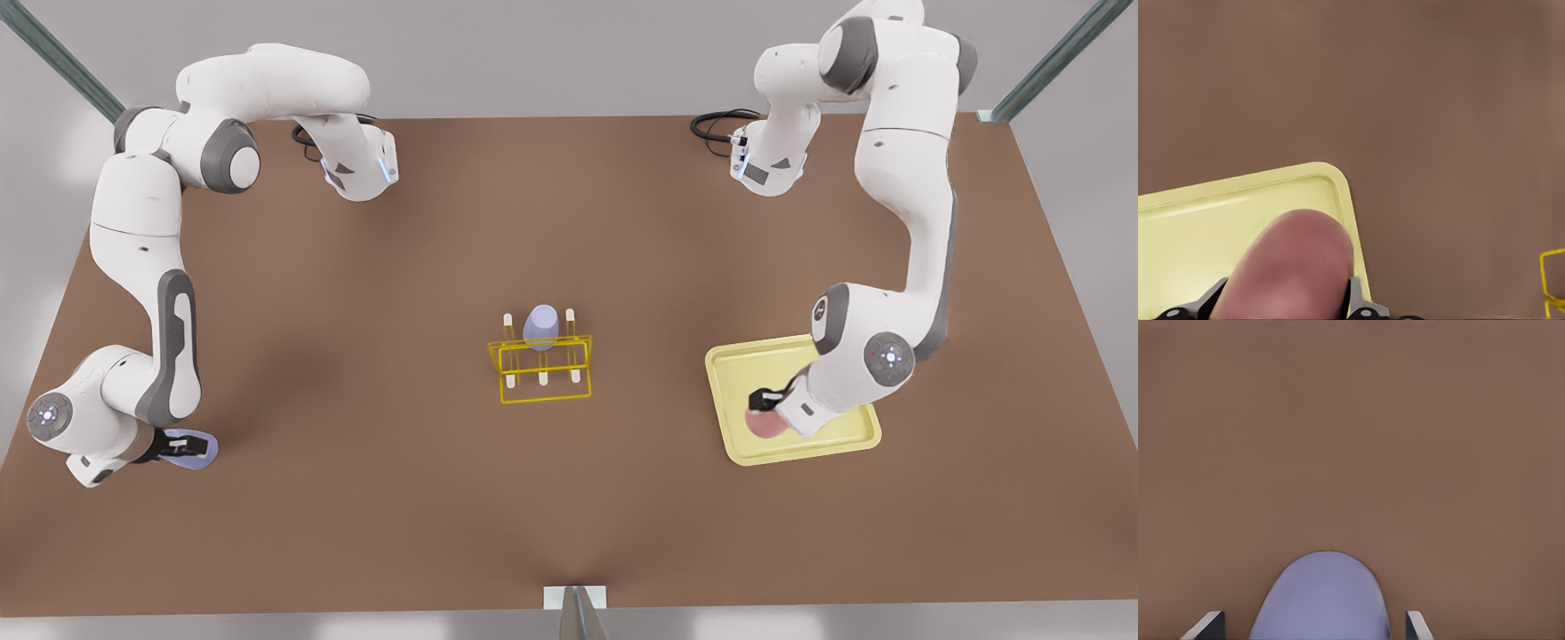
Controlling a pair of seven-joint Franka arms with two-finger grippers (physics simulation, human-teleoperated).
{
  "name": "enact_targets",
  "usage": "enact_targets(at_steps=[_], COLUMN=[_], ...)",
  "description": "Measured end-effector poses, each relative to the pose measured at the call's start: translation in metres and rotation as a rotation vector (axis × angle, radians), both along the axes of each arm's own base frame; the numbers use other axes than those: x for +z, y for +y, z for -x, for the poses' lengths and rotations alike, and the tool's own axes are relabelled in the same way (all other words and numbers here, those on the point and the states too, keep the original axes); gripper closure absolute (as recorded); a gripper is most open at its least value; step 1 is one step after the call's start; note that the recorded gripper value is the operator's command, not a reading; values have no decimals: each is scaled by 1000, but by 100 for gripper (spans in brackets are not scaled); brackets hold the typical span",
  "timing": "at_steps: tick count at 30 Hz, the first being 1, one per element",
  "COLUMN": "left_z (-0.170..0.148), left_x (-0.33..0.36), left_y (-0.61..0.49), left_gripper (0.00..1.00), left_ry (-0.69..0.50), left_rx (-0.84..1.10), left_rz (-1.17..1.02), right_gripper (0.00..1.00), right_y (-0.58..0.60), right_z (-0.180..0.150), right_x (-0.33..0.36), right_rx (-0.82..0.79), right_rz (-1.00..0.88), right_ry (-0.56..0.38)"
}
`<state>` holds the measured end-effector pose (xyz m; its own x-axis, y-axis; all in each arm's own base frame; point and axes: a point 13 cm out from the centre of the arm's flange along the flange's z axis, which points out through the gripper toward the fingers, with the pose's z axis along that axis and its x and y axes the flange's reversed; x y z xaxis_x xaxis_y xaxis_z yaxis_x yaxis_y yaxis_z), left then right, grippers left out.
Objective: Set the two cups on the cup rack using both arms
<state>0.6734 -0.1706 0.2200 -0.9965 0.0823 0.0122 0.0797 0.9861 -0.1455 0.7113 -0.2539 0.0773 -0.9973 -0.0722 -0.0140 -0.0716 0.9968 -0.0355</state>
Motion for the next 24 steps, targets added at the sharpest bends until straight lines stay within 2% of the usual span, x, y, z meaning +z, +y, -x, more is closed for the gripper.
enact_targets(at_steps=[3, 6, 11, 14, 19, 20, 24], left_z=[-5, -8, 54, 81, 92, 95, 99], left_x=[30, 41, 34, 26, 2, -2, -8], left_y=[-114, -177, -276, -305, -322, -326, -333], left_gripper=[15, 15, 14, 14, 12, 0, 0], left_ry=[36, 73, 177, 222, 270, 276, 287], left_rx=[-13, 39, 62, 99, 201, 216, 276], left_rz=[129, 196, 182, 161, 141, 138, 129], right_gripper=[0, 0, 0, 0, 0, 0, 0], right_y=[3, 4, 4, 3, 2, 2, 2], right_z=[5, 8, 7, 7, 10, 11, 18], right_x=[-7, -10, -9, -9, -6, -6, -8], right_rx=[7, 11, 20, 24, 29, 30, 35], right_rz=[-4, -7, -6, -5, -7, -8, -12], right_ry=[9, 12, 7, 7, 15, 19, 36])
